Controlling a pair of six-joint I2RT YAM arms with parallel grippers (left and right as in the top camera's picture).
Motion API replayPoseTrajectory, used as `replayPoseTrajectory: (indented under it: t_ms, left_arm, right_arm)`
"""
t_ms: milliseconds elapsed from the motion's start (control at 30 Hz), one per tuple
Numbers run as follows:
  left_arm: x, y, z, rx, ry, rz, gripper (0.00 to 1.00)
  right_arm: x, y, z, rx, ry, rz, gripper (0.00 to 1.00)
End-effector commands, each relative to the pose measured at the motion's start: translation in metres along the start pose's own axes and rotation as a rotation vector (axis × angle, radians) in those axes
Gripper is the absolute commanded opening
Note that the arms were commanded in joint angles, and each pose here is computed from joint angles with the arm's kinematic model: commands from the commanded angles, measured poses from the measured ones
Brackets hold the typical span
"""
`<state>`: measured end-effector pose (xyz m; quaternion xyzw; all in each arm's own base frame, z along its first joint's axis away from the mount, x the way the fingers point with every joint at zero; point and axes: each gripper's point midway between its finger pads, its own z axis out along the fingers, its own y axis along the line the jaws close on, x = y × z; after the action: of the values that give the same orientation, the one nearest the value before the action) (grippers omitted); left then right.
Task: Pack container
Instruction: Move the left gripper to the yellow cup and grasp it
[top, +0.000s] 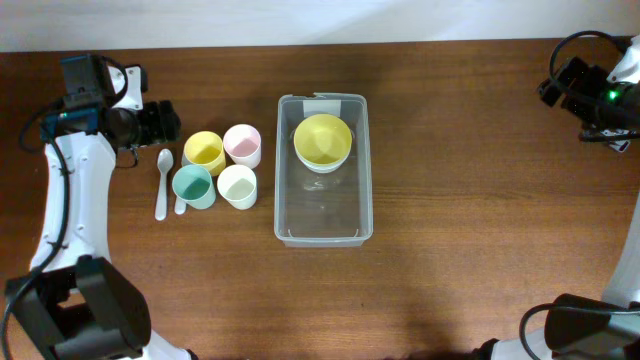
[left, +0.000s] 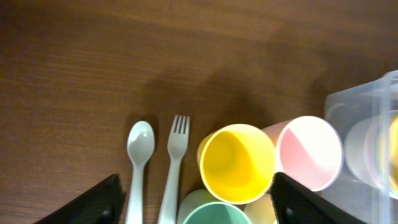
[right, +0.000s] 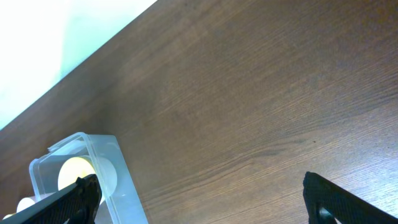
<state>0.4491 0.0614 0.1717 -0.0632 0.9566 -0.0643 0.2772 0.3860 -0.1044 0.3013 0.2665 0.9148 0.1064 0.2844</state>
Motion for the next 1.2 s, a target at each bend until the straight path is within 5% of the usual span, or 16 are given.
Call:
replayPoseTrajectory:
  t_ms: [0, 167, 400, 533, 600, 900, 1167]
  left_arm:
    - [0.012, 0.008, 0.026, -0.031, 0.076, -0.004, 0.87]
    - [0.034, 0.000, 0.059, -0.018, 0.173, 0.008, 0.99]
    - [0.046, 0.001, 0.084, -0.015, 0.221, 0.008, 0.99]
    - [0.047, 0.004, 0.096, -0.019, 0.221, 0.006, 0.78]
    - [0.041, 0.006, 0.100, -0.024, 0.199, 0.010, 0.54]
    - [0.035, 0.006, 0.107, -0.022, 0.171, 0.015, 0.54]
    - [0.040, 0.001, 0.115, 0.016, 0.185, 0.010, 0.34]
  right_arm:
    - [-0.002, 0.000, -0.001, -0.002, -0.007, 0.006, 0.99]
    - [-0.002, 0.000, -0.001, -0.002, -0.006, 0.006, 0.99]
    - [-0.002, 0.000, -0.001, -0.002, -0.006, 0.006, 0.99]
    - [-0.002, 0.000, -0.001, -0.002, -0.006, 0.006, 0.99]
    - [-0.002, 0.000, -0.001, -0.002, -0.006, 0.006, 0.99]
    - [-0.002, 0.000, -0.001, -0.002, -0.006, 0.006, 0.99]
    - [-0.002, 0.000, -0.001, -0.002, -0.006, 0.006, 0.99]
